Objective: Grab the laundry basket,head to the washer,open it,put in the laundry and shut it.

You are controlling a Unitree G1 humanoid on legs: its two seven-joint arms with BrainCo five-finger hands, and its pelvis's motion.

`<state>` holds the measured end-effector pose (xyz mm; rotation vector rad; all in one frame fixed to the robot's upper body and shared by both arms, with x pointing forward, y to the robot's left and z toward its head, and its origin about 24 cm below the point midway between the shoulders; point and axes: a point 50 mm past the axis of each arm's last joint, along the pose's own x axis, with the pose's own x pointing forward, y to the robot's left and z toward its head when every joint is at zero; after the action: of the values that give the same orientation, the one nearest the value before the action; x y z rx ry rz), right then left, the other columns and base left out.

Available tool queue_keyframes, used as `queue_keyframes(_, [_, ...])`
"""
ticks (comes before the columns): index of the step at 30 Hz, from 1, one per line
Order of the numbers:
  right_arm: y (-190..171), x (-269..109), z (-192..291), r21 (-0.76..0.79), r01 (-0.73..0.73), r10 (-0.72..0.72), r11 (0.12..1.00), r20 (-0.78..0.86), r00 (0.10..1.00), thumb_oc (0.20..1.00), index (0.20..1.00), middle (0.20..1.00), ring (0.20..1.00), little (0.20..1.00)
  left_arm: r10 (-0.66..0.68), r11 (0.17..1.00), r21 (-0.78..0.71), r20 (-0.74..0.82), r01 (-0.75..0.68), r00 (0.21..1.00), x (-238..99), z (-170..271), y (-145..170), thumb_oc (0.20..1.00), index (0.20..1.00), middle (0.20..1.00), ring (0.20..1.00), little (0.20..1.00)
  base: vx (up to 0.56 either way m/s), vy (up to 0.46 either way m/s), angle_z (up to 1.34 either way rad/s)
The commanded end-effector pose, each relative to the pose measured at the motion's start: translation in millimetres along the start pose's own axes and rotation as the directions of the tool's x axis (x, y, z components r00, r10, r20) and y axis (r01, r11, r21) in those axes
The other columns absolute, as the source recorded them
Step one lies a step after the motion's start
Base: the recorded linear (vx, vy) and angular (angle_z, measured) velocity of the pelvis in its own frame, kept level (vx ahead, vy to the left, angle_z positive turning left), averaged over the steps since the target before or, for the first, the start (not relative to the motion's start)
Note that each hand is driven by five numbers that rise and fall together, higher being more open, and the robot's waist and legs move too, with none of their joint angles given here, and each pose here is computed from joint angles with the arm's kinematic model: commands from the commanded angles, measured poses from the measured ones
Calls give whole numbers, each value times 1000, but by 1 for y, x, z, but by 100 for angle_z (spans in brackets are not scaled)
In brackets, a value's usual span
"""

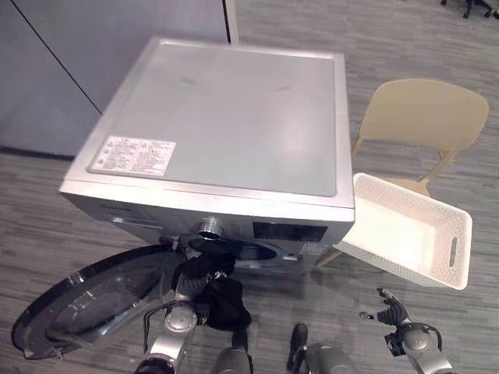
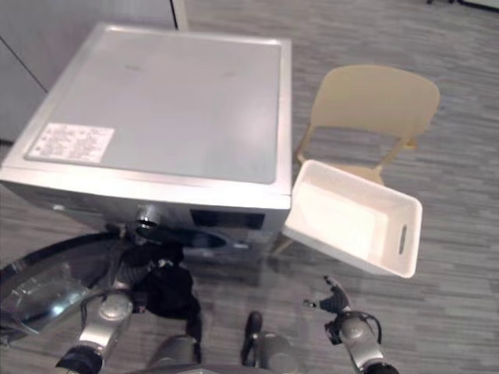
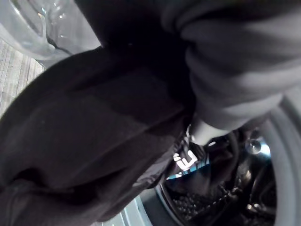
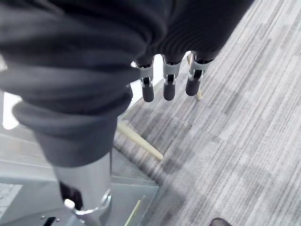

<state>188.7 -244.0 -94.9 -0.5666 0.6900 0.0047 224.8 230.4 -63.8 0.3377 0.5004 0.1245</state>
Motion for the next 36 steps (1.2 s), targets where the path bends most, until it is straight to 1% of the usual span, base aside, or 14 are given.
queue_keyframes(1, [0, 0, 12, 11, -8, 7, 1000, 62, 998, 1000, 1000, 1000, 1000, 1000, 64, 997, -60, 149, -56, 987, 5, 32, 16, 200, 200, 200, 200, 200, -31, 27, -49])
queue_keyframes(7, [-1, 6, 36, 41, 14, -20, 999, 138, 990, 1000, 1000, 1000, 1000, 1000, 113, 990, -104, 229, -91, 967, 14, 60, 16, 200, 200, 200, 200, 200, -56, 14, -29])
queue_keyframes(13, [-5, 8, 60, 114, 80, -104, 990, 223, 969, 1000, 1000, 1000, 1000, 1000, 250, 945, -300, 393, -133, 885, 22, 126, 14, 200, 200, 200, 200, 200, -123, -39, 12])
queue_keyframes(16, [-14, 5, 86, 162, 111, -161, 981, 335, 928, 1000, 1000, 1000, 1000, 1000, 362, 920, -345, 570, -186, 738, 17, 201, 32, 200, 200, 200, 200, 200, -143, -29, 7])
queue_keyframes(17, [-14, 5, 86, 163, 112, -162, 980, 336, 928, 1000, 1000, 1000, 1000, 1000, 363, 920, -345, 571, -186, 736, 17, 202, 32, 200, 200, 200, 200, 200, -141, -6, 5])
queue_keyframes(22, [-24, -4, 114, 190, 102, -182, 976, 477, 860, 1000, 1000, 1000, 1000, 1000, 445, 885, -284, 750, -370, 489, -2, 288, 74, 200, 200, 200, 200, 200, -79, 5, -6])
queue_keyframes(24, [-31, -11, 127, 202, 85, -185, 976, 553, 812, 1000, 1000, 1000, 1000, 1000, 479, 779, -256, 832, -573, 280, -26, 343, 117, 200, 200, 200, 200, 200, -70, 10, -7])
queue_keyframes(27, [-34, -12, 132, 204, 84, -188, 975, 571, 799, 1000, 1000, 1000, 1000, 1000, 482, 741, -260, 848, -620, 220, -35, 360, 127, 200, 200, 200, 200, 200, -32, 17, -9])
queue_keyframes(28, [-44, -15, 137, 200, 81, -188, 977, 608, 771, 1000, 1000, 1000, 1000, 1000, 469, 610, -269, 880, -745, 66, -64, 400, 157, 200, 200, 200, 200, 200, -43, 38, -12])
queue_keyframes(30, [-51, -19, 141, 196, 87, -194, 977, 635, 748, 1000, 1000, 1000, 1000, 1000, 447, 544, -308, 893, -781, -41, -88, 422, 166, 200, 200, 200, 200, 200, -41, 25, -13])
queue_keyframes(33, [-58, -22, 145, 193, 95, -200, 977, 656, 728, 1000, 1000, 1000, 1000, 1000, 416, 462, -313, 903, -830, -109, -102, 434, 173, 200, 200, 200, 200, 200, -11, 18, -9])
queue_keyframes(34, [-62, -23, 146, 187, 99, -200, 977, 668, 717, 1000, 1000, 1000, 1000, 1000, 388, 402, -268, 916, -875, -103, -103, 437, 177, 294, 294, 294, 294, 294, 0, 0, 0])
queue_keyframes(35, [-62, -23, 147, 188, 99, -201, 977, 668, 716, 1000, 1000, 1000, 1000, 1000, 386, 402, -268, 917, -875, -103, -104, 438, 177, 1000, 1000, 1000, 1000, 1000, -21, 34, -1])
queue_keyframes(36, [-66, -23, 147, 188, 112, -210, 976, 669, 713, 1000, 1000, 1000, 1000, 1000, 363, 402, -193, 931, -895, -38, -97, 441, 176, 1000, 1000, 1000, 1000, 1000, 0, 0, 0])
